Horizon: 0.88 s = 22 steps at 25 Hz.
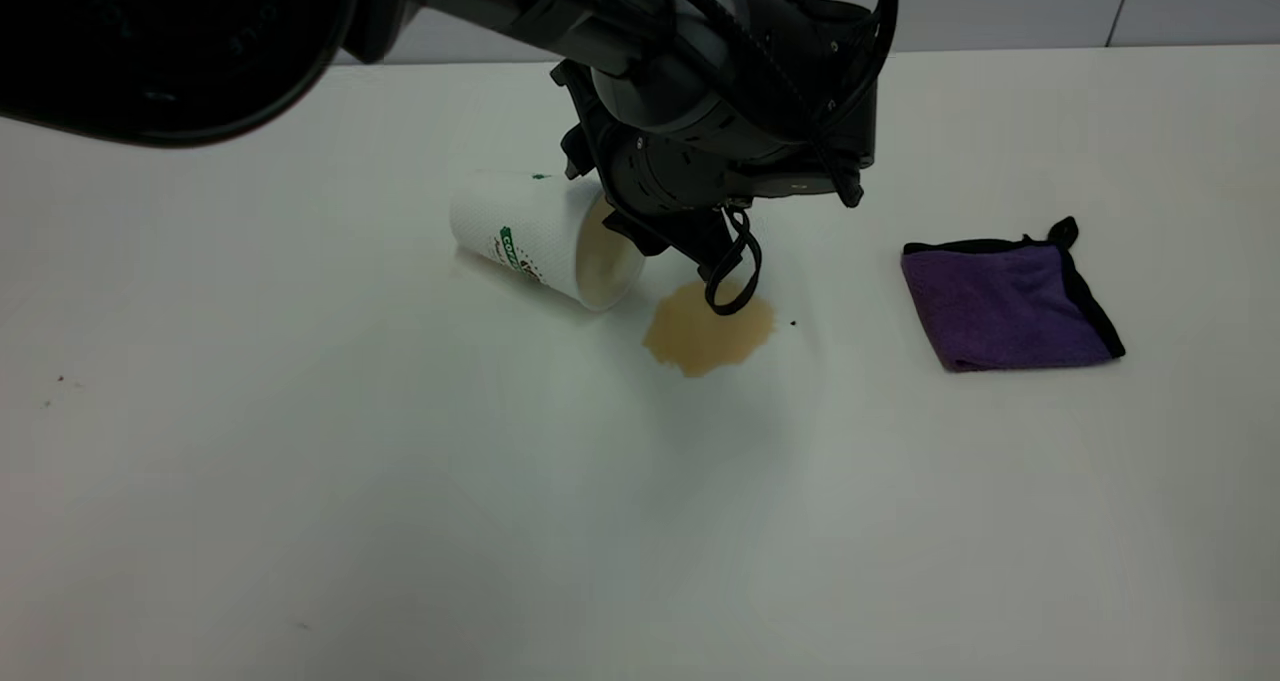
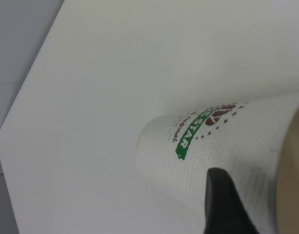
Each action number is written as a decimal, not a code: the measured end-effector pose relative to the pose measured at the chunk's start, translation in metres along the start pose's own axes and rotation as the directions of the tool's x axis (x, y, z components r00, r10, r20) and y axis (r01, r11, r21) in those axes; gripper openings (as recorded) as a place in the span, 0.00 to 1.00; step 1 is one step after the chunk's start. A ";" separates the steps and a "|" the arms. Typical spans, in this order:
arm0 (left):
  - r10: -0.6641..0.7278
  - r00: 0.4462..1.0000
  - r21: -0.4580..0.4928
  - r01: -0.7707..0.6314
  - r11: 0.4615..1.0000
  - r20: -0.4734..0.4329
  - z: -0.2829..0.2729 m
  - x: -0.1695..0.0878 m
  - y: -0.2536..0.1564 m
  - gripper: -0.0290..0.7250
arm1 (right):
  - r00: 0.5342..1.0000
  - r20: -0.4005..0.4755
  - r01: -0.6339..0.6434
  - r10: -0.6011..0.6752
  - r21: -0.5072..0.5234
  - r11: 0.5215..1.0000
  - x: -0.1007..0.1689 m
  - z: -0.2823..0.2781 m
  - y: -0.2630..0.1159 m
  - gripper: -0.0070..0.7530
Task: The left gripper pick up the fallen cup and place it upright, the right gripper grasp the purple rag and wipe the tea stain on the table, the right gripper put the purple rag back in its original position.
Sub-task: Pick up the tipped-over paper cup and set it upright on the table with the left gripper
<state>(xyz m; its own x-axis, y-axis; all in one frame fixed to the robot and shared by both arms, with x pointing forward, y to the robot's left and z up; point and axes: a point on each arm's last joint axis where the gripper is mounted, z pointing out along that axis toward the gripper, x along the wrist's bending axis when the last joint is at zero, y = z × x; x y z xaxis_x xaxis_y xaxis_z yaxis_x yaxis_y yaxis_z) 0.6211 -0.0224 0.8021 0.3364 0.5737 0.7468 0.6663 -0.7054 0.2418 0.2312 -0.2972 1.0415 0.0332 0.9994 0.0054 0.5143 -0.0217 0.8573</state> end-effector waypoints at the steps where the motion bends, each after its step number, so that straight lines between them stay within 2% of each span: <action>1: -0.008 1.000 0.003 0.008 1.000 -0.002 0.001 0.001 0.000 0.60 | 1.000 0.000 0.000 0.000 0.000 1.000 0.000 0.000 0.000 0.71; 6: -0.042 0.999 0.027 0.042 0.999 -0.022 0.013 0.012 -0.003 0.58 | 1.000 0.000 0.000 0.000 0.000 1.000 0.000 0.000 0.000 0.71; 11: -0.065 0.997 0.055 0.067 0.996 -0.035 0.027 0.024 -0.006 0.51 | 1.000 0.000 0.000 0.000 0.000 1.000 0.000 0.000 0.000 0.71; 14: -0.058 0.997 0.072 0.061 0.996 -0.046 0.030 0.028 -0.008 0.36 | 1.000 0.000 0.000 0.000 0.000 1.000 0.000 0.000 0.000 0.71; 17: -0.028 0.997 0.096 0.035 0.995 -0.068 0.031 0.031 -0.010 0.09 | 1.000 0.000 0.000 0.000 0.000 1.000 0.000 0.000 0.000 0.71; 19: -0.005 0.996 0.113 0.016 0.993 -0.094 0.030 0.036 -0.009 0.03 | 1.000 0.000 0.000 0.000 0.000 1.000 0.000 0.000 0.000 0.71; 22: -0.020 0.997 0.125 0.029 0.992 -0.072 0.027 0.049 -0.003 0.02 | 1.000 0.000 0.000 0.000 0.000 1.000 0.000 0.000 0.000 0.71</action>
<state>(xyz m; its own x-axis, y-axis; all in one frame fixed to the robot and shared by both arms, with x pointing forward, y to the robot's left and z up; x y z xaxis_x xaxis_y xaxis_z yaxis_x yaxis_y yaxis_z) 0.6538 0.0187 0.8212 0.2737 0.5563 0.7846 0.7537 -0.6308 0.1843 0.2312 -0.2972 1.0415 0.0332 0.9994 0.0054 0.5143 -0.0217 0.8573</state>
